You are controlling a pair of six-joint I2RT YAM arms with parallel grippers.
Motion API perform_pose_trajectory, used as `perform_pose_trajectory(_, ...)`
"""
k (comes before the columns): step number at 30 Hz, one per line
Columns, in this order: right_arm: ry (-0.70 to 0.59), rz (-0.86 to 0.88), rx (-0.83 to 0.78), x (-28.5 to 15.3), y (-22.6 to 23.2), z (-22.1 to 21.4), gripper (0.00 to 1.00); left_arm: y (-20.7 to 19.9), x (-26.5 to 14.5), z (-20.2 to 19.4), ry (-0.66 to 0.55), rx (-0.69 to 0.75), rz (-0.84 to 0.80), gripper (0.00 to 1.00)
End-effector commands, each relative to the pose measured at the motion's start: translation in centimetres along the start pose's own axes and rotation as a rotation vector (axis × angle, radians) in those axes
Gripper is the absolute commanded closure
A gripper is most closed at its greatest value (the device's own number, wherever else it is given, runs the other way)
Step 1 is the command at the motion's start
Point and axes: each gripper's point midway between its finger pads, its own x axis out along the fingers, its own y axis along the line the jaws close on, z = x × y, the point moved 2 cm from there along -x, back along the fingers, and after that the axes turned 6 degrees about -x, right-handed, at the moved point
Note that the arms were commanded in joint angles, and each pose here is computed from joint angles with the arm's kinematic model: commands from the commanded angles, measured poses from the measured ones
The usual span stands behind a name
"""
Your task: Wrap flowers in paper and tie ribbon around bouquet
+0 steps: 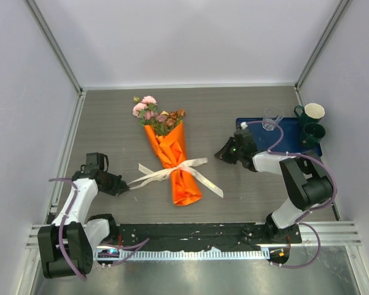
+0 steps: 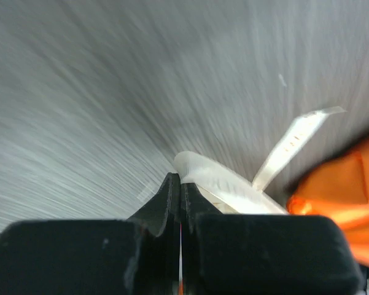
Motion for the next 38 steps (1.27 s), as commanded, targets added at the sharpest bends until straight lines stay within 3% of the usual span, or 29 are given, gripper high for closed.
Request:
perform_pose_trajectory(1,-0.309,-0.331,0.056,-2.0,-8.2,6.6,1.00,3.6,-0.4,4.7,-0.227,-0.018,0.189,1.00)
perform_pose_trajectory(7,-0.337,-0.280,0.056,-2.3,-7.7,7.6,1.00,2.1,-0.3,5.5,-0.208,0.002,0.132,1.00)
perform_pose_trajectory(11,-0.351,-0.018,-0.061,-3.6,-1.8,7.8,1.00,0.8,-0.5,4.8,-0.123,0.070,0.113,1.00)
perform_pose_trajectory(14,-0.325,0.072,-0.166,-4.8,1.8,6.9,1.00,-0.7,-1.7,5.0,-0.154,0.096,0.025,0.97)
perform_pose_trajectory(15,-0.308,0.091,-0.192,-5.4,2.7,6.8,1.00,-1.4,-2.7,5.1,-0.186,0.098,-0.026,0.87)
perform_pose_trajectory(16,-0.297,0.109,-0.206,-5.8,3.4,6.8,1.00,-1.9,-3.4,5.2,-0.209,0.096,-0.057,0.71)
perform_pose_trajectory(17,-0.272,0.130,-0.224,-5.9,4.1,6.3,0.99,-2.4,-4.0,5.3,-0.226,0.099,-0.090,0.26)
perform_pose_trajectory(18,-0.250,0.135,-0.253,-6.5,4.8,6.3,0.98,-3.0,-5.1,5.4,-0.252,0.106,-0.128,0.01)
perform_pose_trajectory(22,-0.222,0.136,-0.359,-9.8,7.9,6.0,0.81,-6.3,-11.2,6.0,-0.356,0.182,-0.241,0.00)
perform_pose_trajectory(23,-0.222,0.129,-0.386,-10.8,8.5,6.1,0.70,-7.1,-12.3,5.5,-0.347,0.237,-0.284,0.00)
perform_pose_trajectory(25,-0.190,0.090,-0.437,-14.2,9.6,6.5,0.64,-9.7,-15.2,4.1,-0.312,0.317,-0.430,0.00)
perform_pose_trajectory(28,-0.224,0.038,-0.481,-19.8,11.0,8.1,0.51,-14.6,-23.3,-0.3,-0.245,0.492,-0.754,0.00)
perform_pose_trajectory(29,-0.268,0.030,-0.520,-22.2,11.3,8.8,0.41,-16.3,-28.4,-1.8,-0.277,0.561,-0.898,0.00)
perform_pose_trajectory(30,-0.299,0.038,-0.540,-25.1,12.3,9.5,0.36,-16.9,-30.6,-3.3,-0.262,0.620,-0.957,0.00)
perform_pose_trajectory(32,-0.351,0.057,-0.560,-28.8,13.6,10.2,0.07,-18.5,-34.3,-5.0,-0.250,0.690,-1.064,0.00)
perform_pose_trajectory(34,-0.422,0.126,-0.582,-33.2,15.7,10.9,0.05,-19.6,-39.7,-7.4,-0.220,0.740,-1.259,0.00)
perform_pose_trajectory(38,-0.565,0.183,-0.564,-39.9,18.5,13.0,0.04,-20.5,-46.0,-9.7,-0.161,0.729,-1.556,0.00)
